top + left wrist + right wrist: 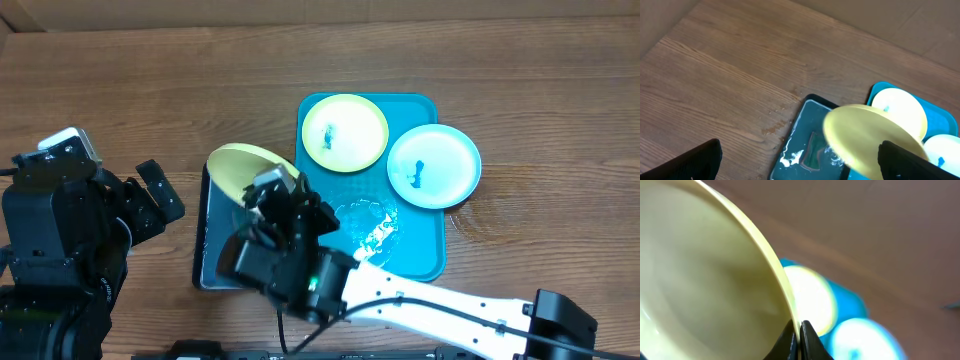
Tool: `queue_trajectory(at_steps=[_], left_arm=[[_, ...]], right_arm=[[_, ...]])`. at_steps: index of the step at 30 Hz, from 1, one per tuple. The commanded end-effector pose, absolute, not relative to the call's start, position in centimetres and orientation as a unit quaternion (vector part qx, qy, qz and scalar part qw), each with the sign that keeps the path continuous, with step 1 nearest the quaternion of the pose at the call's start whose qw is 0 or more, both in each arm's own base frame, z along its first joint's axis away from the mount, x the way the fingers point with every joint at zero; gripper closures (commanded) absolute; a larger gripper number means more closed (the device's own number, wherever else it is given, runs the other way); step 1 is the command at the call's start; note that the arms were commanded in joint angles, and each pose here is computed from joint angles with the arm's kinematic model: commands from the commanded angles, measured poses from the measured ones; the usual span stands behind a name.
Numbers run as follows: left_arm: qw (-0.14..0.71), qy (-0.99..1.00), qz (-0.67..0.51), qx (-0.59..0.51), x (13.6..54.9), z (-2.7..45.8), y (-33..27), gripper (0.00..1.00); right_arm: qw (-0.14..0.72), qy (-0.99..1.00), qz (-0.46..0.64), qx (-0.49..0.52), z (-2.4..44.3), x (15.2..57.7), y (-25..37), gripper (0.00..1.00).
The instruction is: Clean dirty plates on tray and stack at the side
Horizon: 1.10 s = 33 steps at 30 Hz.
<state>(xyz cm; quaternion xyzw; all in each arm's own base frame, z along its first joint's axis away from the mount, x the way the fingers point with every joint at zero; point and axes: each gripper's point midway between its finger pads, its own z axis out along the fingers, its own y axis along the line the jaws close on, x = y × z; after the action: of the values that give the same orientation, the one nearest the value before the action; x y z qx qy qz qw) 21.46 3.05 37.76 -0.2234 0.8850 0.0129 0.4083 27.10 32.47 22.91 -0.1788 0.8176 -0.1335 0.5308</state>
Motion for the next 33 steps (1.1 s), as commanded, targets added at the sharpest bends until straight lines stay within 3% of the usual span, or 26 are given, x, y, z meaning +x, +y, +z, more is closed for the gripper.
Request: queue_trajectory(at_steps=[1,5,9,14,19,25,33], left_arm=[[0.418,0.879,0.023,-0.227,21.4,38.4,3.5,0.0],[0.418,0.879,0.023,-0.227,21.4,38.4,3.5,0.0],[0.418,0.879,0.023,-0.227,21.4,38.4,3.5,0.0],[0.418,0.879,0.023,-0.227,21.4,38.4,3.5,0.0],[0.418,0.879,0.023,-0.227,21.4,38.4,3.5,0.0],[0.418,0.879,0.023,-0.227,21.4,38.4,3.5,0.0],[0.418,0.879,0.023,-0.227,21.4,38.4,3.5,0.0]], right_arm=[[0.439,0.885,0.012,-0.156,21.2,27.5,33.8,0.96],[0.348,0.926,0.112,-0.096,20.8,28.9,32.5,0.96],[0.297,0.929,0.213,-0.065,23.7,30.2,30.2,0.96],[0.243,0.94,0.238,0.009,25.1,31.1,22.7,0.96],[0.122,0.978,0.164,0.041,20.4,28.1,16.3,0.96],[0.004,0.993,0.105,0.06,11.8,22.8,14.4,0.96],[0.044,0.983,0.17,0.06,6.9,23.8,17.4,0.96]])
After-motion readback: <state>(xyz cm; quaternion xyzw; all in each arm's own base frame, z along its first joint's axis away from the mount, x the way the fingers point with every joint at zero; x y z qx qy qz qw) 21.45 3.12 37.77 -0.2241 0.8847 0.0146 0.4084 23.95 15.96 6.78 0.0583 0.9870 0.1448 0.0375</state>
